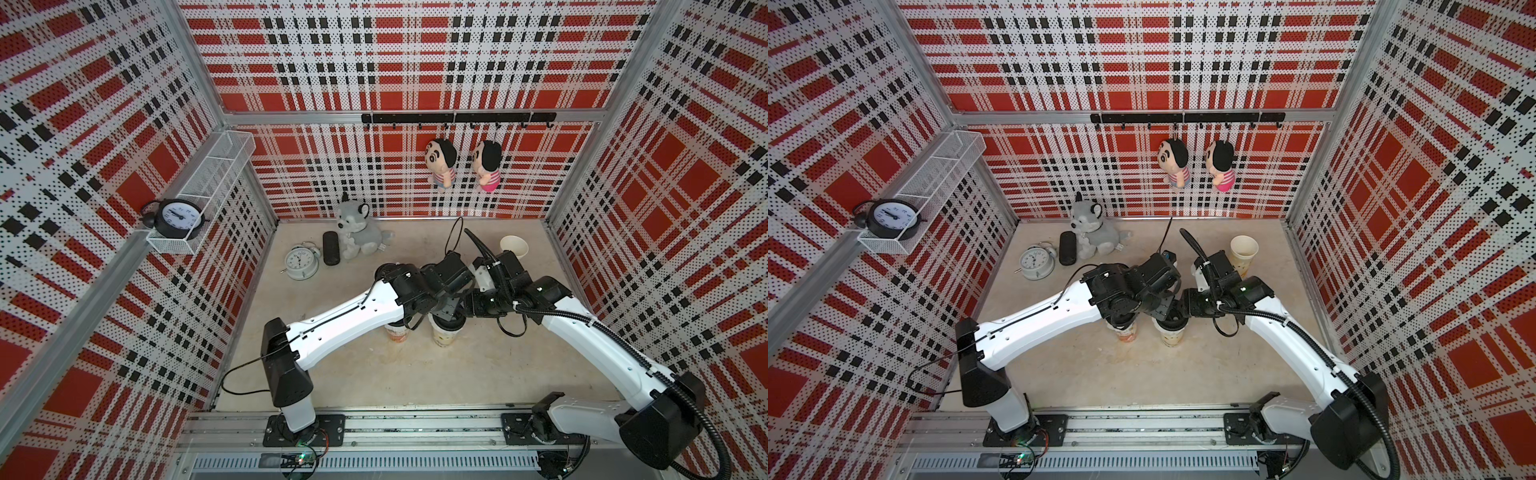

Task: Put the leak-proof paper on the milk tea cups
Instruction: Secure the cup lid on the cup.

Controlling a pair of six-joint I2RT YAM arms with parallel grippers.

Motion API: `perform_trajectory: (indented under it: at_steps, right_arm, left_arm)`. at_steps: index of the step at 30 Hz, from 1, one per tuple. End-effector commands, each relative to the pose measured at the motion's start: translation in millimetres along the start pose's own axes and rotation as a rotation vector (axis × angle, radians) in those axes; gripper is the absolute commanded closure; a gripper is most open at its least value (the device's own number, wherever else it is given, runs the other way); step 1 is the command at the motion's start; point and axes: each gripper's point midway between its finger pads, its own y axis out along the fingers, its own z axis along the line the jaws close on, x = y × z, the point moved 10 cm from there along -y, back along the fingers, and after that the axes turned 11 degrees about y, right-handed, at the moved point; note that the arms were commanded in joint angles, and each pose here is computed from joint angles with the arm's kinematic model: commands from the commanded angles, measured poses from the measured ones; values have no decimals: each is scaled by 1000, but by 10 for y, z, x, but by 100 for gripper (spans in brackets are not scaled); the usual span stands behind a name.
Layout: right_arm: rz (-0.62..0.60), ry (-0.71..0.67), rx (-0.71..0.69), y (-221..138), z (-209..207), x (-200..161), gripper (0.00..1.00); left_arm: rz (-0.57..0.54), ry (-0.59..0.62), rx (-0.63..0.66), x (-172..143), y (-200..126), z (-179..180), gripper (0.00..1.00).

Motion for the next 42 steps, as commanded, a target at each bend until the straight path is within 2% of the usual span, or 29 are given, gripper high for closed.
perform_trajectory:
  at_steps: [1,7,23,33,42]
  right_arm:
    - [86,-2,-98,103,-149,-154,45]
    - [90,-6,-99,108,-153,-160,45]
    - [100,-8,-98,129,-160,-168,45]
    - [117,-9,-105,158,-178,-184,45]
    - [129,-23,-110,167,-185,-196,45]
  left_arm:
    - [0,-97,-16,-104,-1,68,70]
    - [-33,-183,-85,-194,21,73,71]
    - [21,-193,-80,-351,246,67,71]
    - [127,-198,-109,-596,478,-65,72]
    - [282,-182,-88,-1043,678,-160,73]
